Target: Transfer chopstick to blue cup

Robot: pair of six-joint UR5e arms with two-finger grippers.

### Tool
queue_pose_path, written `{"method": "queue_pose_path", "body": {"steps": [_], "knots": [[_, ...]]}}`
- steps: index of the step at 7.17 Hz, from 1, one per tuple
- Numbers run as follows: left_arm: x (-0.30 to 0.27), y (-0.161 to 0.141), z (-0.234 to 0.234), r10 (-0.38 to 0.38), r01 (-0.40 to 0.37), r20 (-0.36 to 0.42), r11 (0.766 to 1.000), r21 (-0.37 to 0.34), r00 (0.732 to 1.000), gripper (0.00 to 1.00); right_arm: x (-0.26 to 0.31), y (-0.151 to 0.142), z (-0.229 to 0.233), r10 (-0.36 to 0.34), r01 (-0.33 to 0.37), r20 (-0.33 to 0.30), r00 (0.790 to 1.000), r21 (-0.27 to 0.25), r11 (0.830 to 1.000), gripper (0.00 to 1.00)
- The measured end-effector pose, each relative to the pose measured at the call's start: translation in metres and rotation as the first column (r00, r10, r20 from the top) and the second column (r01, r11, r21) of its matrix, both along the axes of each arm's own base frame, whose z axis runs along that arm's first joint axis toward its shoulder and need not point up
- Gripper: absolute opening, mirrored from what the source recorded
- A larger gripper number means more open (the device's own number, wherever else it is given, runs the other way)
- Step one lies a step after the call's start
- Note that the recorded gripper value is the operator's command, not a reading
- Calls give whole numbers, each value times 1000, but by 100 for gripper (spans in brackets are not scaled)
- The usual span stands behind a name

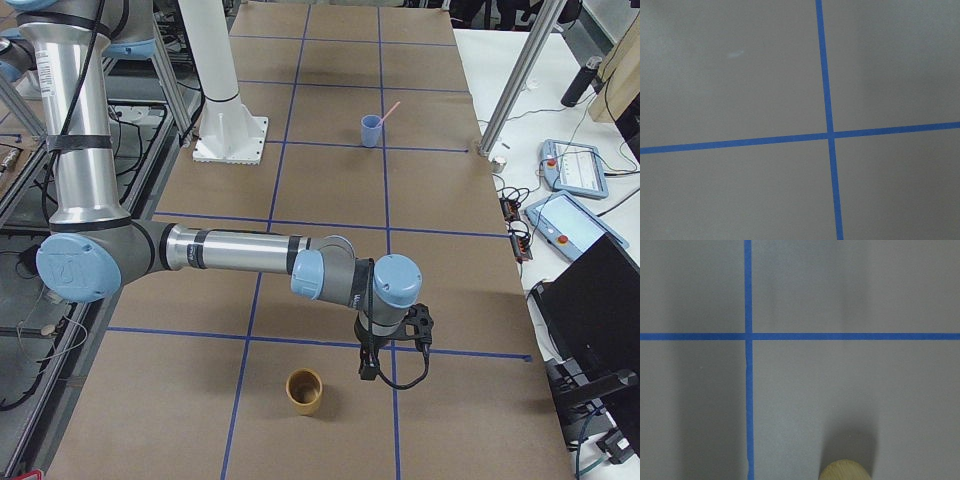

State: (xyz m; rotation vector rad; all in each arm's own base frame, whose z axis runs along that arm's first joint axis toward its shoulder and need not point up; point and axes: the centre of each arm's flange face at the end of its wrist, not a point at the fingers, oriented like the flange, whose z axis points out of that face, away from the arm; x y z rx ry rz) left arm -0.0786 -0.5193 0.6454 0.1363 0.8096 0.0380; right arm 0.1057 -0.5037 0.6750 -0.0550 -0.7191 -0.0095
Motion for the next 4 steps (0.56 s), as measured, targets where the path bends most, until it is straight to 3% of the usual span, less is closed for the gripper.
{"method": "queue_pose_path", "body": {"steps": [4], "knots": [[0, 1, -1, -1, 1, 0, 1000, 2, 1000, 98, 0, 0, -4, 1, -1, 0, 1000, 8, 1000, 100]]}}
